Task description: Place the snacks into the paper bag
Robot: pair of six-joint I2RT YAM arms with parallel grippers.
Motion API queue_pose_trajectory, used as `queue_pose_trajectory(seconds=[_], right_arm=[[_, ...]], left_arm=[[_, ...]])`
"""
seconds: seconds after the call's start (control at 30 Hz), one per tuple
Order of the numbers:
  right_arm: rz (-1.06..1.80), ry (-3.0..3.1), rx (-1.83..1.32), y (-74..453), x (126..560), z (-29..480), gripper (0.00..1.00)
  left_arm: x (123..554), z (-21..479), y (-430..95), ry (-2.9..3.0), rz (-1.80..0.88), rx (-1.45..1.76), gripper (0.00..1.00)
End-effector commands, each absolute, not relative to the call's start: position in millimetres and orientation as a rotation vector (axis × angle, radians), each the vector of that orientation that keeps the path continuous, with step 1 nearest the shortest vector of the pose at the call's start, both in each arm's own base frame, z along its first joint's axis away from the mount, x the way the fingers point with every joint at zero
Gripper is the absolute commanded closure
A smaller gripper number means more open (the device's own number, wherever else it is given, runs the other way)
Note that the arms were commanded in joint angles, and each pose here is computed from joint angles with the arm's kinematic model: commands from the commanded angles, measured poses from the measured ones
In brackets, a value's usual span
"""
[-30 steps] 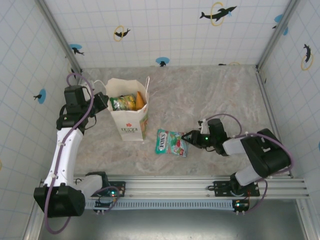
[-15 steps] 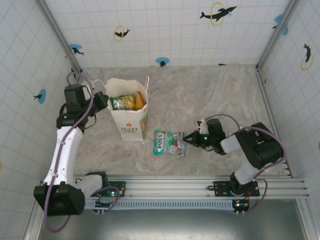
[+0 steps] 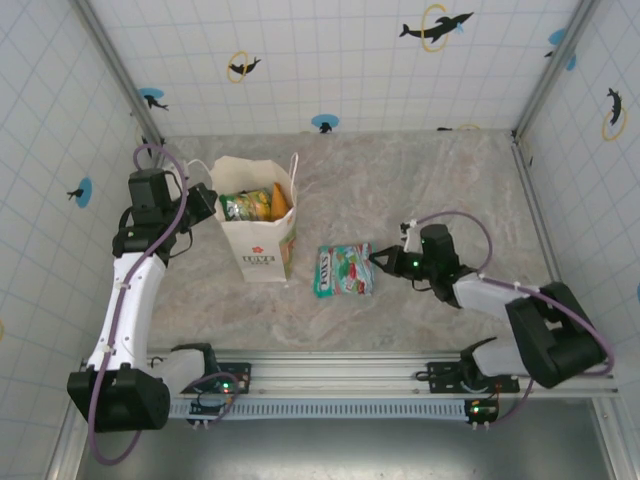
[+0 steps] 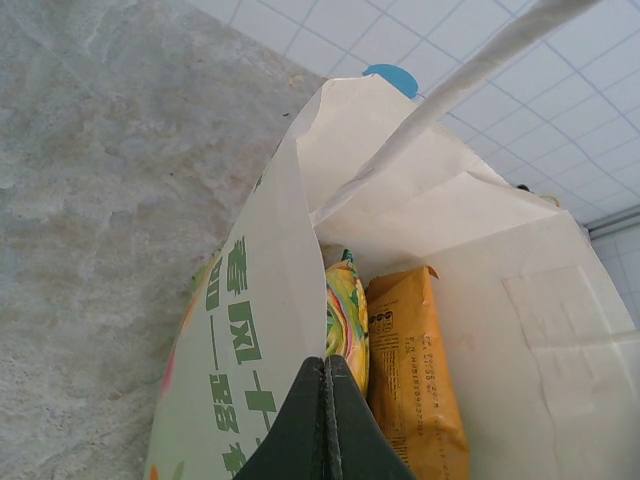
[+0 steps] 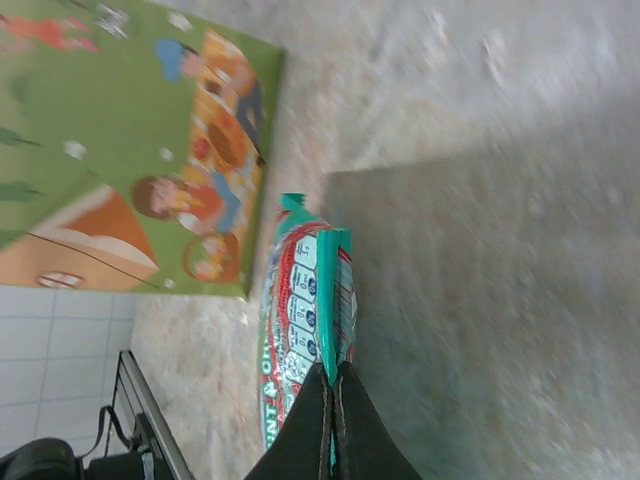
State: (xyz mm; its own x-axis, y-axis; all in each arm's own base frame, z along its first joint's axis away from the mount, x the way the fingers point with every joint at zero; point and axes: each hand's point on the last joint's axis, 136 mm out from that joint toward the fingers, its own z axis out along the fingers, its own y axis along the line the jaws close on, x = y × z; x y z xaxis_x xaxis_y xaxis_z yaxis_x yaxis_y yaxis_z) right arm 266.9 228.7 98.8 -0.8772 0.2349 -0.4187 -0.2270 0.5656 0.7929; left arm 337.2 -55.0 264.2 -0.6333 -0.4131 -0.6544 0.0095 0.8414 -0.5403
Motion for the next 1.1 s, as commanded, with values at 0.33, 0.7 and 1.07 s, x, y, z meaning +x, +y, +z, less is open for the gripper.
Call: queue_pose_trajectory(seconds=[0.33, 0.7, 1.07], right_arm=[[1.048, 2.011, -0.097, 218, 303, 226, 1.0], [1.015, 1.73, -0.243, 242, 320, 354, 1.0], [1.046, 1.337, -0.341, 285, 321, 491, 1.0]], left_arm=[[338, 277, -58, 2.148, -0.645, -0.231, 1.0], [337, 281, -60, 2.131, -0.654, -0.219, 1.0], [342, 281, -62, 2.121, -0.68, -0.218, 1.0]])
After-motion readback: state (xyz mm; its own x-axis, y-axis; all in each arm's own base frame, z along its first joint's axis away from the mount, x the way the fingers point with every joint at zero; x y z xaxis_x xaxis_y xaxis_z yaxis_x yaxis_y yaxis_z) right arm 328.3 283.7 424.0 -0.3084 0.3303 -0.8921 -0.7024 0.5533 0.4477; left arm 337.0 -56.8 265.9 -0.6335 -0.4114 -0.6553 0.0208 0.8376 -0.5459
